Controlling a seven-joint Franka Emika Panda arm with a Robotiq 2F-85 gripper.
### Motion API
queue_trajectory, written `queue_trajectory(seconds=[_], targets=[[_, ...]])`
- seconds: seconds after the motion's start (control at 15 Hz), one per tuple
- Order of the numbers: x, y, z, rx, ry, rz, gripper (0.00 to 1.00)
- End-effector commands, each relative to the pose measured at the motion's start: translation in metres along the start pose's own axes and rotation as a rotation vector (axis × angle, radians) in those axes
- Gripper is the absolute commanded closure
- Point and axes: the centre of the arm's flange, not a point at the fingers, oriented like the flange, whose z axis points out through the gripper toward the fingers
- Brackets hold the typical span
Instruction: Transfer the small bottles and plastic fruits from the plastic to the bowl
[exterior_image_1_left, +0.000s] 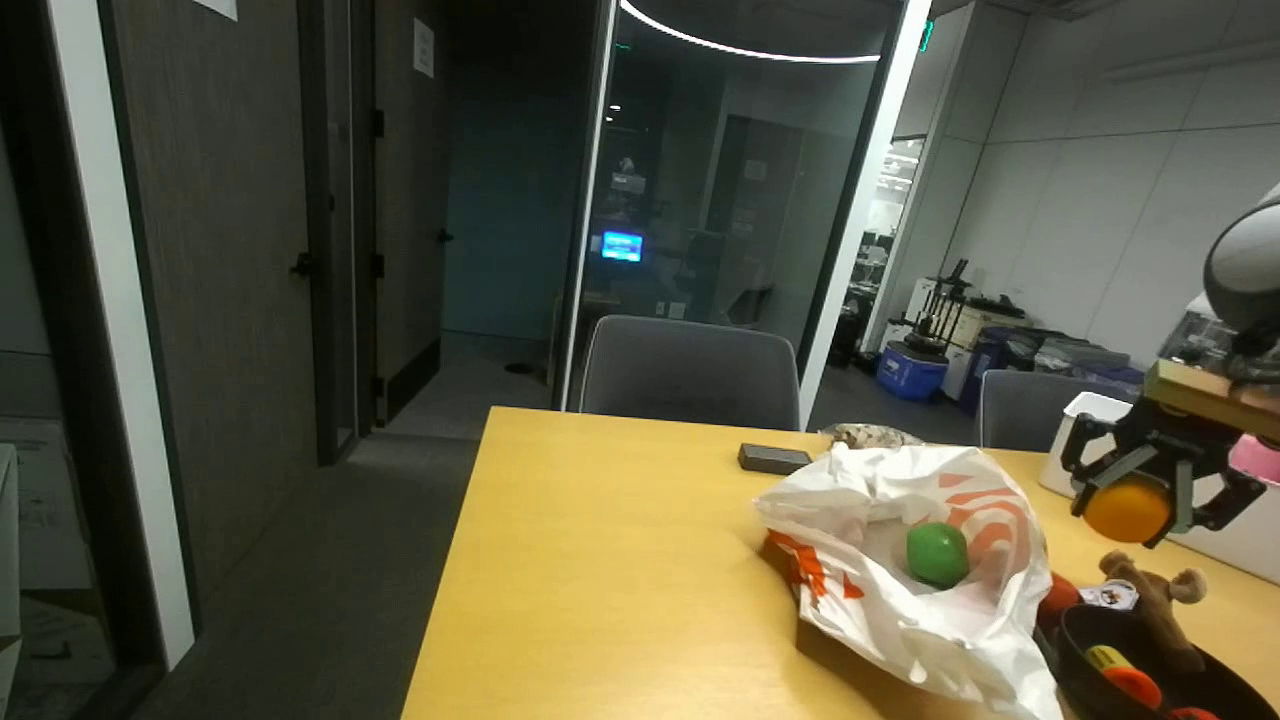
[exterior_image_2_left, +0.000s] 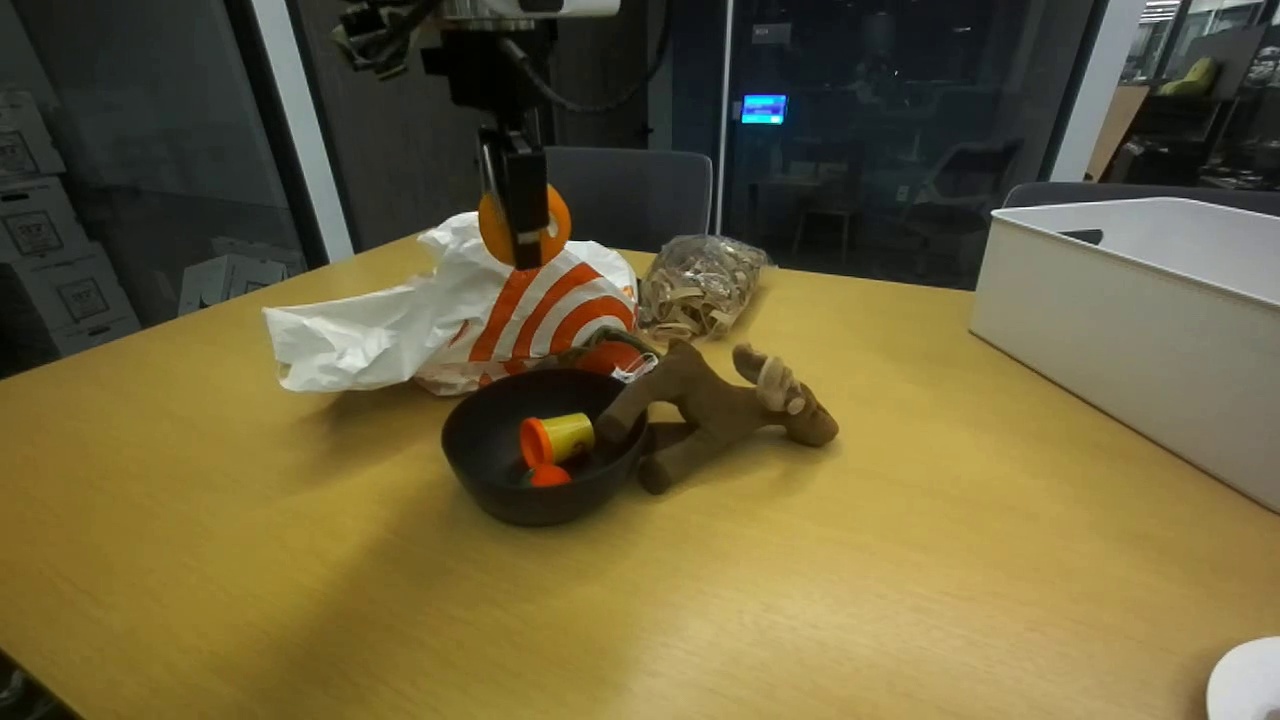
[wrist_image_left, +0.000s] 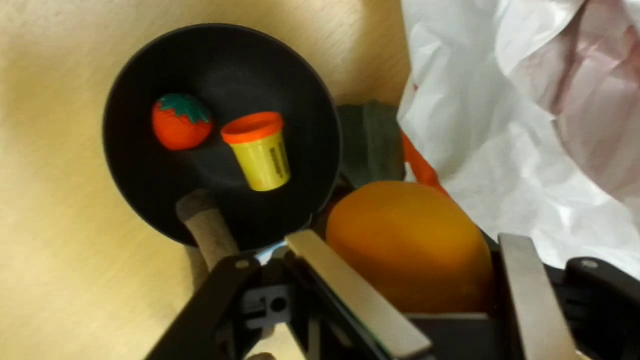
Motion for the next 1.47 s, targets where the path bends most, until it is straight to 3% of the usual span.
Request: queue_trajectory(seconds=[0.0,0.27,0.33,0.4,0.53,0.67,0.87,1.4], targets=[[-0.001,-0.002,0.034,-0.153,0.028,0.132,0.63],[0.008,0.002,0.080,-0.305,0.002,0.273,0.63],[0.009,0.003,0.087,-0.321,-0.014,0.299,0.33],[0.009,0.004,0.093,-0.336,-0.023,0.324,0.12],[0.010,0.008,0.095,-0.352,-0.041,0.365,0.01],[0.010,0.011,0.084,-0.345,-0.035,0.402,0.00],[0.005,0.002,0.051,-0.250,0.006,0.394,0.00],[-0.036,-0.058,-0.024,-0.024,0.136,0.173,0.00]])
